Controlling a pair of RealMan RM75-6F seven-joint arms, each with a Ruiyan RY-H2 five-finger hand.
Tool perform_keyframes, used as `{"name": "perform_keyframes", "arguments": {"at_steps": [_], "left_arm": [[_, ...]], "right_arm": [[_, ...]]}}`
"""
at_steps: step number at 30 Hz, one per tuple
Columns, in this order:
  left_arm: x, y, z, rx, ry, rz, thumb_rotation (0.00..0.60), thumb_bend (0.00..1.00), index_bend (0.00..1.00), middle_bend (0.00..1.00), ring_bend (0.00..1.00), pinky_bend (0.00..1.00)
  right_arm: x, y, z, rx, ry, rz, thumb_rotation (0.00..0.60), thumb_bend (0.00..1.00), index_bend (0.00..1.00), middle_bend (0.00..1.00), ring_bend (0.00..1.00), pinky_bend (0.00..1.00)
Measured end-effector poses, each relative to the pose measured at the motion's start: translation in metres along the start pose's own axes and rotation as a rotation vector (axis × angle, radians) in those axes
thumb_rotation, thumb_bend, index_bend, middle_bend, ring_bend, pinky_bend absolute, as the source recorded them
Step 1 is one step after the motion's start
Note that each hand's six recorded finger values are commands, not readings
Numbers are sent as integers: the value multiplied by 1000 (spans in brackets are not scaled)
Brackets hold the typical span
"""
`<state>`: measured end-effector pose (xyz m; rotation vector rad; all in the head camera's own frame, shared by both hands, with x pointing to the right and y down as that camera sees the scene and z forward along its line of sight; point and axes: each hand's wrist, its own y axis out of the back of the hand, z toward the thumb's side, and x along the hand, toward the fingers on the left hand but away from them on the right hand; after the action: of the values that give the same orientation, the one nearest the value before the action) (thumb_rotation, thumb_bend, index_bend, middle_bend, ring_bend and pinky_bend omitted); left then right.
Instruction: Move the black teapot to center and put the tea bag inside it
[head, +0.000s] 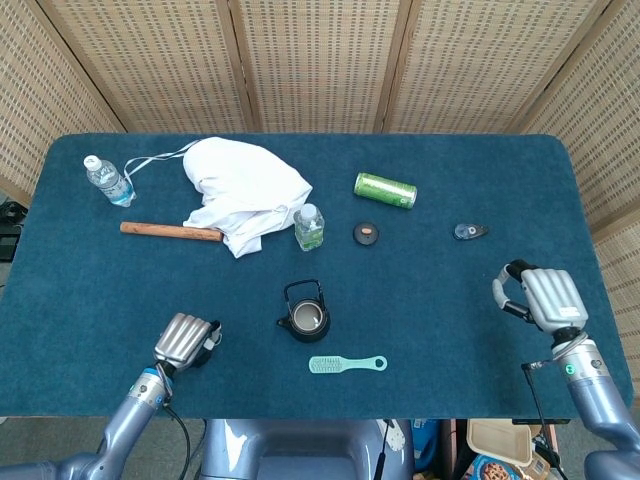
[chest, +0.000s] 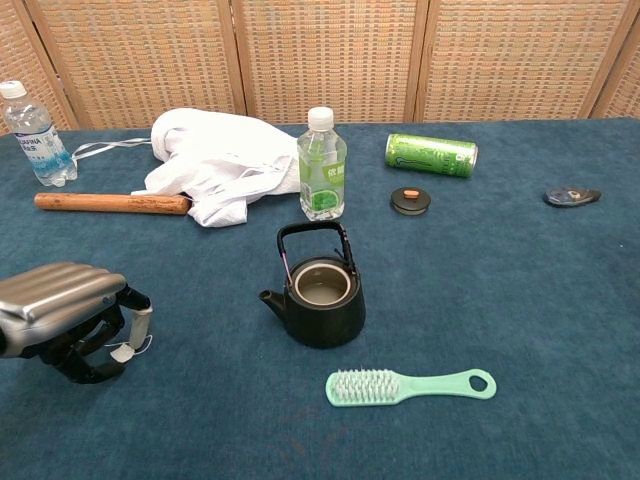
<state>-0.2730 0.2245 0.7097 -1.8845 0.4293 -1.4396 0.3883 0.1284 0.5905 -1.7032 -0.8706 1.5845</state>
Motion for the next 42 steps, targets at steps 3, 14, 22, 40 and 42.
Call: {"name": "perform_keyframes", "arguments": {"at_steps": [3,14,22,40,42], "left_arm": [[1,0,1,-1,-1,-1,600,359,518,816,759,811],[4,-1,2,-19,-1,-5,600,411,538,816,759,811],[6,0,5,-35,-4,5,600,412,560,816,762,811],[6,2,6,-68,-10,29,600,426,622,831,772,811],[6,3,5,-72,-9,33,600,427,630,835,773,811]], "right_arm": [[1,0,-1,0,-4,2,0,675,472,434,481,727],[2,-1,-4,-3,-10,7,0,675,472,437,481,727],[3,-1,-5,-5,-12,8,0,675,472,439,481,727],[4,-1,-7,-7,-16,11,0,675,472,439,481,727],[4,-1,-7,-7,-16,11,0,675,472,439,481,727]]}}
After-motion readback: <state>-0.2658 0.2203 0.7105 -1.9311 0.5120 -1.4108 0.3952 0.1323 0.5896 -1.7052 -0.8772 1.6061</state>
